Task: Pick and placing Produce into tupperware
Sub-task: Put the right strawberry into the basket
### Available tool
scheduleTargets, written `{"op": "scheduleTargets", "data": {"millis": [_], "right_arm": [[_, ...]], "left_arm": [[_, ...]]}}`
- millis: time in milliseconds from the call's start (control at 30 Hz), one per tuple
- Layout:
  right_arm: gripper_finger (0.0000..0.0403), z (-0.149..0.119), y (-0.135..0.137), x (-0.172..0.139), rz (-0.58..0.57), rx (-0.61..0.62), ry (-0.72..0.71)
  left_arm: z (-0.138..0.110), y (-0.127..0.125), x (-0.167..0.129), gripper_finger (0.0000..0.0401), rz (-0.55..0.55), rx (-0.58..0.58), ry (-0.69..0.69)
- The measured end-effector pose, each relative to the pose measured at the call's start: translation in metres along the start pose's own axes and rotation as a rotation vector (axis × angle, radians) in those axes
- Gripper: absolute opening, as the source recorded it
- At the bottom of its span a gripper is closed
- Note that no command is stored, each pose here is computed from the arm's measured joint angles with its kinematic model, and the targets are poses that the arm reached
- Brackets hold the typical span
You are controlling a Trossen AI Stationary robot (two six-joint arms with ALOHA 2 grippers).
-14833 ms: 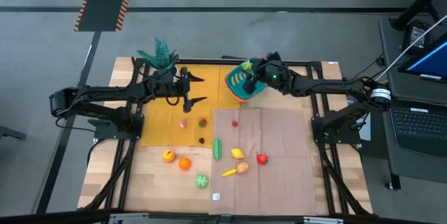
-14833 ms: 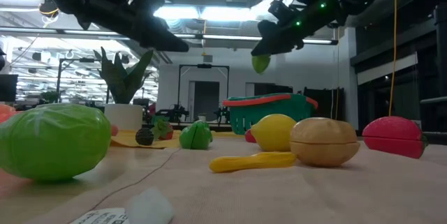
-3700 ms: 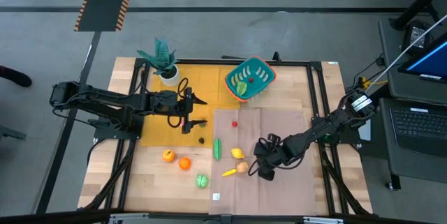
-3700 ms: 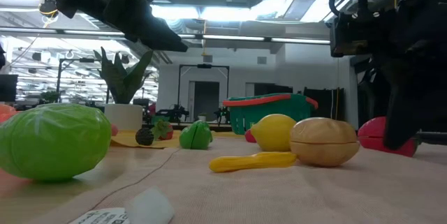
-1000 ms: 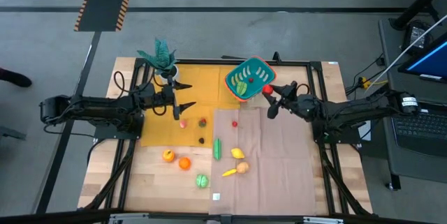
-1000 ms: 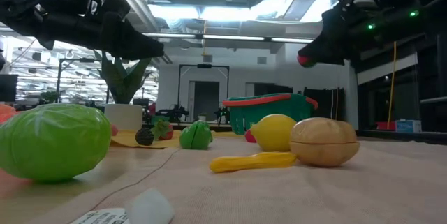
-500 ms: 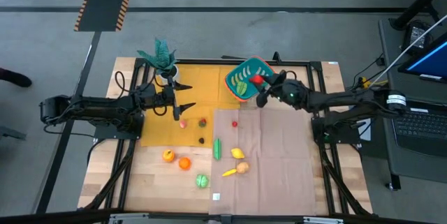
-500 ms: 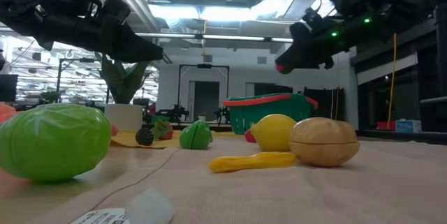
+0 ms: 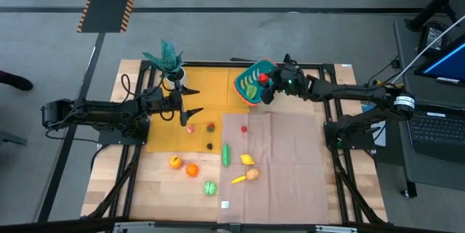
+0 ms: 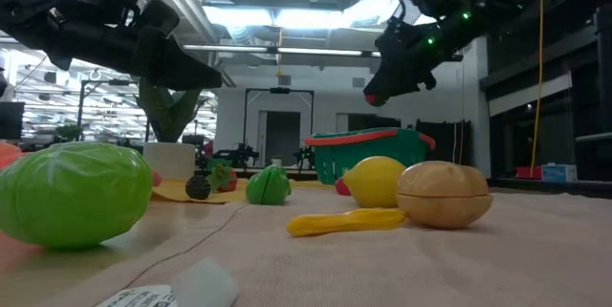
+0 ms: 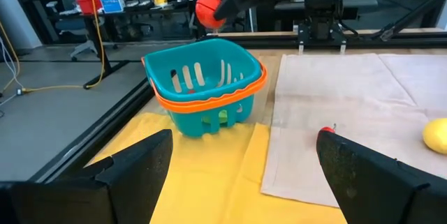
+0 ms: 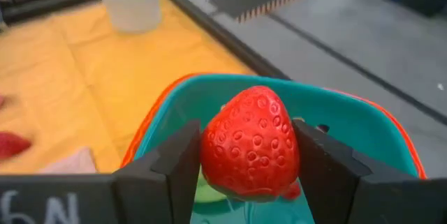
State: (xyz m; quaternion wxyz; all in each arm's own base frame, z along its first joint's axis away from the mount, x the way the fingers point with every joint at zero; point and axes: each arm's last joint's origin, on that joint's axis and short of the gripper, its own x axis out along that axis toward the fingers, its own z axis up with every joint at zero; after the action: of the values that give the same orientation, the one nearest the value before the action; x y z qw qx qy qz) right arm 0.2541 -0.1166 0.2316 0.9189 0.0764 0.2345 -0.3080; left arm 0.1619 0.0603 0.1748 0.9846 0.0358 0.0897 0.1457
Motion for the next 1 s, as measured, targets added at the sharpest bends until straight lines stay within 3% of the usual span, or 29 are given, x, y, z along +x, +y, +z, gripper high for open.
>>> {"op": "scheduleTargets", "data": {"millis": [233,533,733,1000], "right_arm": [[0.0199,0.018,-0.008,0.011,-0.003,0.028,0.235],[0.0199,0.039,-0.012,0.029,0.016,0.032,0.436],[0.0199,0.048,-0.014,0.039,0.013,0.006,0.451],[0.0199,0.038,-0.016,0.055,0.027,-0.003,0.498]], "left_arm": [[-0.001,0.0,0.0,0.0348,-0.001,-0.003,0.006],[-0.001,0.0,0.0,0.0348,-0.002,-0.003,0.009],[-0.001,0.0,0.0,0.0348,-0.002,-0.003,0.015],[-0.005,-0.001,0.0,0.0348,-0.006,-0.006,0.054]]}}
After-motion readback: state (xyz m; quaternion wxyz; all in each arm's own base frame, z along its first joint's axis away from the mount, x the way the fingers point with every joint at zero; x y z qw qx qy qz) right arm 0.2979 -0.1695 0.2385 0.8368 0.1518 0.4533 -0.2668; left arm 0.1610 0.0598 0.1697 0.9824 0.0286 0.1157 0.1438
